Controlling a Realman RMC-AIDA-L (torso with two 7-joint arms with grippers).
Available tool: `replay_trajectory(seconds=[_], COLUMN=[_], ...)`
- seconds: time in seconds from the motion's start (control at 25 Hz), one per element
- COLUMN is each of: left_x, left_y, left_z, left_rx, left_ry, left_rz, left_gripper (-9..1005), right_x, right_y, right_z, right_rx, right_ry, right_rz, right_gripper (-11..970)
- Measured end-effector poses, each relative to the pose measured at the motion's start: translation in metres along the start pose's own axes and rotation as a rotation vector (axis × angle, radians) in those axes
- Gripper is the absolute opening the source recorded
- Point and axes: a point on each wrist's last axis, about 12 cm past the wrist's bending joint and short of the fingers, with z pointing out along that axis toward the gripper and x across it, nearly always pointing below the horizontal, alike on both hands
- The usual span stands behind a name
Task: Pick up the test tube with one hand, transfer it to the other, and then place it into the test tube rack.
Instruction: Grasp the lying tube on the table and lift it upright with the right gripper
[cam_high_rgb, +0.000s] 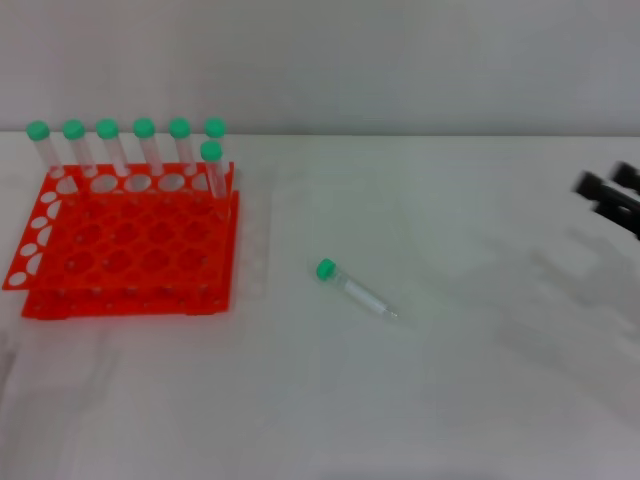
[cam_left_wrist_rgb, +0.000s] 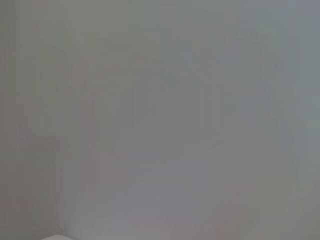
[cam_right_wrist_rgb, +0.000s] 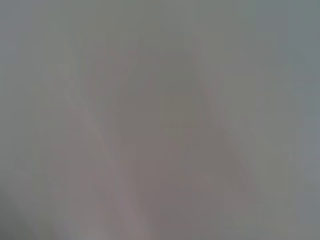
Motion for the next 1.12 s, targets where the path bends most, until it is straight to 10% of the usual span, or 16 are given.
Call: replay_trajectory(seconds=[0.32,0.64,1.12], left_x=[0.001,0.005,0.004], left_y=[-0.001,-0.004,-0.003], left_z=[0.002,0.018,0.021], left_rx=[0.003,0.012,0.008], left_ry=[0.007,0.03,0.033], left_rz=[-0.024,-0.028,-0.024], left_gripper=[879,879,879], right_x=[-0.059,-0.093,-0.062], right_y=[0.044,0.113,0.202], right_z=[0.062,0.108,0.184], right_rx=[-0.19,-0.105,0.121], right_ry=[0.407,0.69,0.998], right_rz=[-0.084,-0.29,-0.526], right_gripper=[845,822,787])
